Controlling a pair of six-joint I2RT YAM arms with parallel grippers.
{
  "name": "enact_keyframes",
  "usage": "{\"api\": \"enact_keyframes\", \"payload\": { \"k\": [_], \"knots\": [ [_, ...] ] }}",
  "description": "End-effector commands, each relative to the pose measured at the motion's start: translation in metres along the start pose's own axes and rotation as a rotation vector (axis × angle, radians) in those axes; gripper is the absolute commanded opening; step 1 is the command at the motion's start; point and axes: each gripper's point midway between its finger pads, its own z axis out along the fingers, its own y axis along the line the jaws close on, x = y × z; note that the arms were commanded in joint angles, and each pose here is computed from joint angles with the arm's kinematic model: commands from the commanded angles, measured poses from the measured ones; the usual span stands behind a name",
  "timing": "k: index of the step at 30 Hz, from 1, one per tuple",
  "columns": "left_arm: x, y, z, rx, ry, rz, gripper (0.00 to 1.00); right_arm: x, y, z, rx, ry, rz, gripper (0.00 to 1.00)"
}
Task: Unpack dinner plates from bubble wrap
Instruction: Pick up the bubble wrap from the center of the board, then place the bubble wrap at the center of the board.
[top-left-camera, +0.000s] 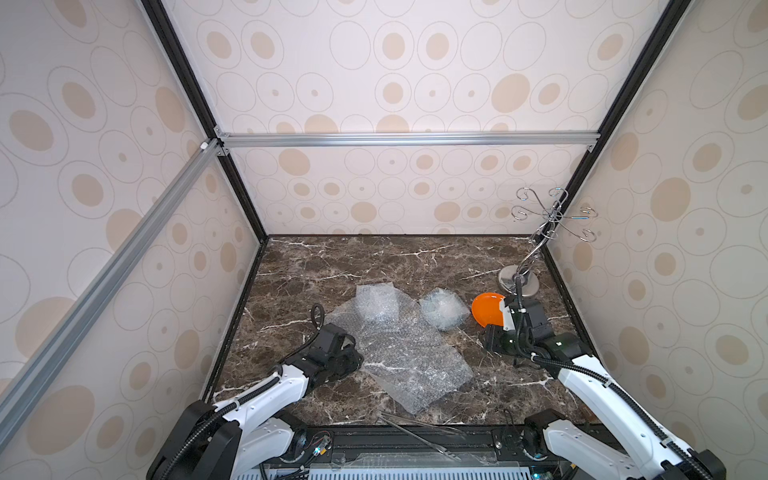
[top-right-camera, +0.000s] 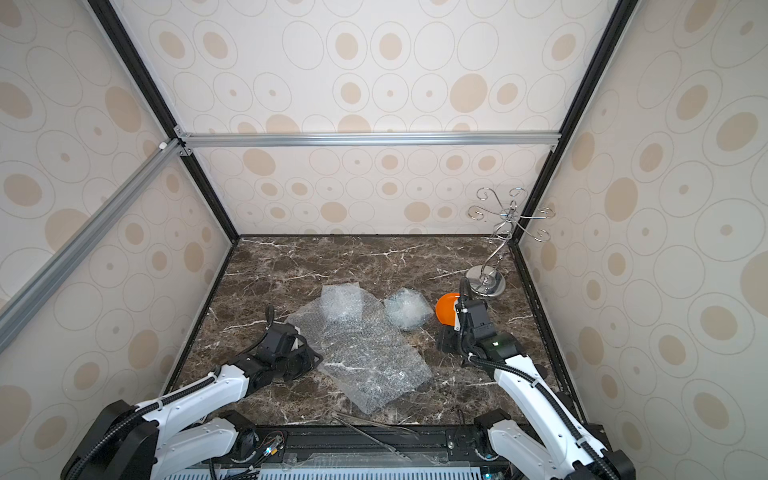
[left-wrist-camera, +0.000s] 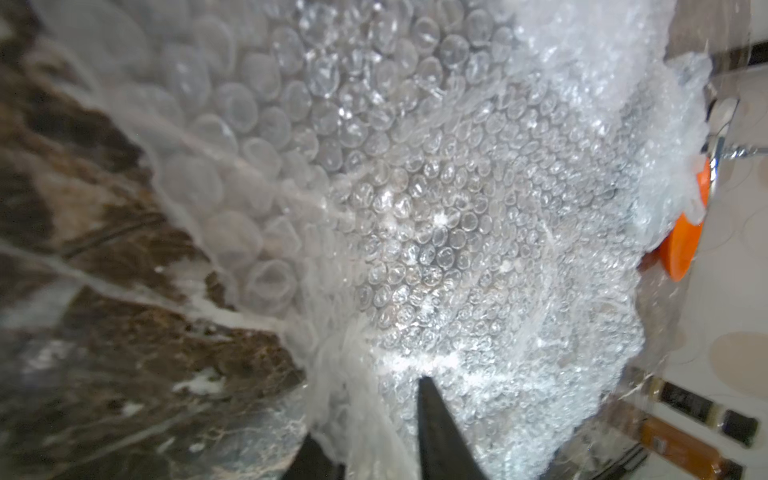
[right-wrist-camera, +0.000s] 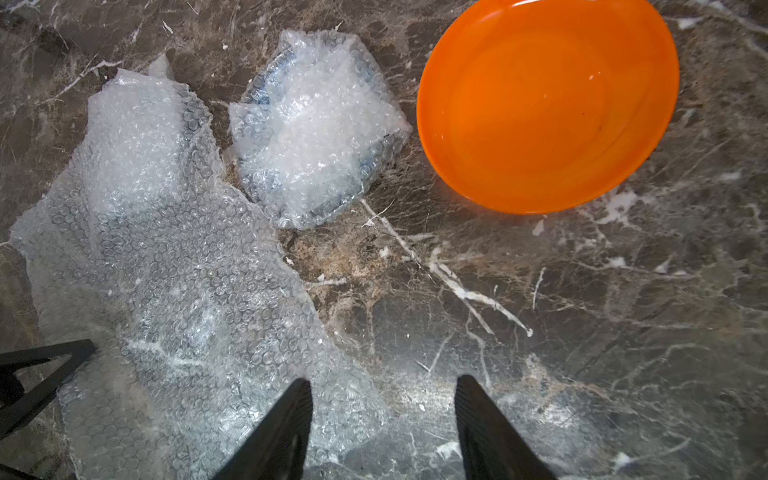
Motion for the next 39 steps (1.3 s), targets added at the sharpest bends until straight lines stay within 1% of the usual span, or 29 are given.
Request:
{"api": "enact_keyframes", "payload": {
  "k": [1, 3, 4, 8, 11, 16, 20, 24, 27, 28, 31, 35, 39],
  "knots": [
    [-0.017, -0.02, -0.009, 0.02, -0.044, 0.045, 0.08, 0.011, -0.002, 0.003, -0.004, 0.025, -0.013, 0.58],
    [-0.023, -0.021, -0.015, -0.007, -0.058, 0.073, 0.02, 0.013, -0.002, 0.005, -0.008, 0.029, -0.01, 0.58],
    [-0.027, -0.022, -0.019, -0.021, -0.065, 0.089, 0.0, 0.014, -0.002, 0.005, -0.013, 0.032, -0.011, 0.58],
    [-0.049, -0.031, -0.033, -0.047, -0.076, 0.152, 0.0, 0.017, 0.0, 0.005, -0.029, 0.039, -0.012, 0.58],
    [-0.072, -0.035, -0.046, -0.073, -0.079, 0.204, 0.0, 0.018, 0.0, 0.003, -0.029, 0.041, -0.02, 0.58],
    [-0.112, -0.03, -0.064, -0.175, -0.074, 0.29, 0.0, 0.019, 0.001, 0.001, -0.039, 0.047, -0.028, 0.58],
    [-0.145, -0.025, -0.075, -0.239, -0.084, 0.314, 0.0, 0.021, 0.002, 0.0, -0.045, 0.051, -0.027, 0.58],
    [-0.18, -0.005, -0.088, -0.352, -0.112, 0.315, 0.0, 0.021, 0.004, -0.002, -0.048, 0.063, -0.036, 0.58],
    [-0.199, 0.007, -0.092, -0.366, -0.115, 0.294, 0.0, 0.02, 0.006, -0.004, -0.054, 0.067, -0.044, 0.59],
    [-0.206, 0.013, -0.093, -0.389, -0.117, 0.286, 0.0, 0.019, 0.007, -0.006, -0.054, 0.069, -0.047, 0.58],
    [-0.221, 0.033, -0.095, -0.454, -0.117, 0.273, 0.0, 0.018, 0.007, -0.009, -0.052, 0.072, -0.057, 0.59],
    [-0.233, 0.066, -0.093, -0.515, -0.077, 0.235, 0.0, 0.017, 0.009, -0.011, -0.056, 0.072, -0.06, 0.58],
    [-0.248, 0.094, -0.101, -0.59, -0.084, 0.185, 0.0, 0.02, 0.008, -0.011, -0.061, 0.08, -0.05, 0.59]
  ]
}}
